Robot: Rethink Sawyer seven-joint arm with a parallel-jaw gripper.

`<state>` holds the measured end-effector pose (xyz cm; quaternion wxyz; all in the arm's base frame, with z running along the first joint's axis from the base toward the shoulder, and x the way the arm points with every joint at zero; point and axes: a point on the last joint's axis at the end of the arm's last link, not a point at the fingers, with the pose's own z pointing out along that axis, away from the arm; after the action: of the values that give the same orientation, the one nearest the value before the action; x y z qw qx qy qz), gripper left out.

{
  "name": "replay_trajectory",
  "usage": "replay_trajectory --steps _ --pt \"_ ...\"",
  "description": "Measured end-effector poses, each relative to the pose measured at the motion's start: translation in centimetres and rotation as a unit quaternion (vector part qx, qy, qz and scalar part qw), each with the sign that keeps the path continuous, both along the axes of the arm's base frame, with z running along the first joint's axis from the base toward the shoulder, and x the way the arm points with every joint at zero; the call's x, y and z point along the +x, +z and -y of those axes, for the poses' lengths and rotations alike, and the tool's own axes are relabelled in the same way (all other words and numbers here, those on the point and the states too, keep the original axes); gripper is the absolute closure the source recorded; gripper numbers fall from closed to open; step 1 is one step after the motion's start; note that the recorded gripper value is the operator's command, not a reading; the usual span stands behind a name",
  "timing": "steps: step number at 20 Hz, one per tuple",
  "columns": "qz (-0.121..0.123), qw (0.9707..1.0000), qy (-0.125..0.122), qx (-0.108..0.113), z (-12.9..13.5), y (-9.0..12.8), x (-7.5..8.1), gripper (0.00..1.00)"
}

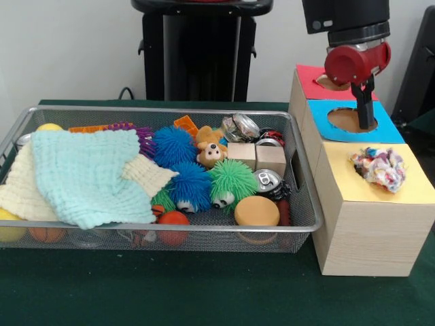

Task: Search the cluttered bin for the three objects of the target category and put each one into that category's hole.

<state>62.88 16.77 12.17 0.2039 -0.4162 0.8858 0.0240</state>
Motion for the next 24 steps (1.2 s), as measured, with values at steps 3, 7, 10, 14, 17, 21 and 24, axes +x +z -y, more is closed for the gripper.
replay_trajectory --steps 3,7,10,14,17,21,24 --pt "-0.005 1.0000 0.000 -0.007 0.2 1.3 0.1 1.00" --pt "-0.001 0.9999 0.003 -0.015 -0.1 2.9 0.3 1.00" --pt "0.006 0.9998 0.008 -0.017 -0.5 3.5 0.4 1.00" --pt "0.011 0.9998 0.010 -0.017 -1.0 4.0 0.5 1.00" --pt "0.013 0.9998 0.007 -0.015 -0.9 4.2 0.9 1.00" --pt "0.015 0.9998 0.005 -0.014 -0.9 4.0 1.4 1.00" --pt "0.013 0.9998 0.003 -0.013 -0.9 3.3 1.7 1.00"
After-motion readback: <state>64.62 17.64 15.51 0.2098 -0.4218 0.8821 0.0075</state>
